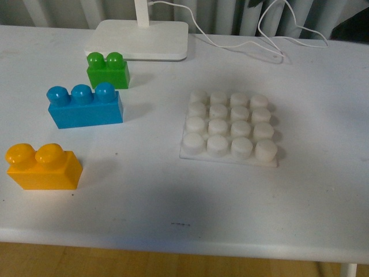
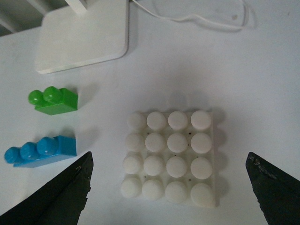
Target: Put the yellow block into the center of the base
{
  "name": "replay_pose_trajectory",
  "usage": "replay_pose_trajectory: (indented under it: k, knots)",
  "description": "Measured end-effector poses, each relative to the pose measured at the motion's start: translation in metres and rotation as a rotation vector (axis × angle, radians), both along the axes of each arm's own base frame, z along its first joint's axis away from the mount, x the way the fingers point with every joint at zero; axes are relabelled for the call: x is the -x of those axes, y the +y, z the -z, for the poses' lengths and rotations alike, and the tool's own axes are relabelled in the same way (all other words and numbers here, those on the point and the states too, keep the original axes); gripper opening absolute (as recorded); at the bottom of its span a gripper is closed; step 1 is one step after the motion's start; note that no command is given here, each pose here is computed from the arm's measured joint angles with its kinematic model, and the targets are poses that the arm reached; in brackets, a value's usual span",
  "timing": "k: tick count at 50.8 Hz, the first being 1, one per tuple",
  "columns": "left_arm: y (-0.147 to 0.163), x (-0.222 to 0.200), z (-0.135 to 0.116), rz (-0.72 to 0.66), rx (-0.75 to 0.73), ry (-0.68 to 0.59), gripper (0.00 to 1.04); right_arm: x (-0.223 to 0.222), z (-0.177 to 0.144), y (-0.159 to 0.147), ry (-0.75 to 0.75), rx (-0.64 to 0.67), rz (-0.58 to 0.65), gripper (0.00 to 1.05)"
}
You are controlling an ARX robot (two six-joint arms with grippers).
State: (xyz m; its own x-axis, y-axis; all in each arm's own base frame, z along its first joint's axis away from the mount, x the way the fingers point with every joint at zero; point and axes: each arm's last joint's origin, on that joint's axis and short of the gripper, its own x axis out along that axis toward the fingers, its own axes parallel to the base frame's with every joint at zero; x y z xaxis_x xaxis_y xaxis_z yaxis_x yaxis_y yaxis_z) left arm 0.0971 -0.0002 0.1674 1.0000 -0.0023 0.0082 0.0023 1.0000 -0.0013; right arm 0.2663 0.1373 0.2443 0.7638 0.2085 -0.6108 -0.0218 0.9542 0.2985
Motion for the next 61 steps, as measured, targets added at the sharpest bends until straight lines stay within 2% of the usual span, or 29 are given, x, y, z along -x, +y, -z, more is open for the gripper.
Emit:
replay_pose_trajectory:
  k: [11,20,22,24,29,33,42,54,61]
  knots:
    - [0.0,0.0,0.0,0.0,0.0,0.0,0.98,0.053,-0.024,-0.043,-0.217,-0.06,-0.061,0.96]
    - [0.0,0.0,0.0,0.0,0.0,0.0,0.98,0.101,-0.026,-0.083,-0.431,-0.097,0.011,0.96]
    - [0.0,0.0,0.0,0.0,0.0,0.0,0.98,0.104,-0.025,-0.086,-0.54,-0.024,0.076,0.89]
    - [0.0,0.0,0.0,0.0,0.0,0.0,0.98,0.109,-0.019,-0.092,-0.66,0.085,0.151,0.78]
    - [0.0,0.0,0.0,0.0,0.0,0.0,0.98,0.115,0.003,-0.102,-0.68,0.222,0.139,0.57]
    - [0.0,0.0,0.0,0.0,0.0,0.0,0.98,0.12,0.014,-0.108,-0.681,0.251,0.127,0.44]
    - [0.0,0.0,0.0,0.0,0.0,0.0,0.98,0.132,0.037,-0.121,-0.687,0.275,0.122,0.01]
    - [0.0,0.0,0.0,0.0,0.0,0.0,0.98,0.14,0.051,-0.131,-0.692,0.27,0.097,0.01]
    - [0.0,0.0,0.0,0.0,0.0,0.0,0.98,0.144,0.057,-0.137,-0.689,0.281,0.131,0.01]
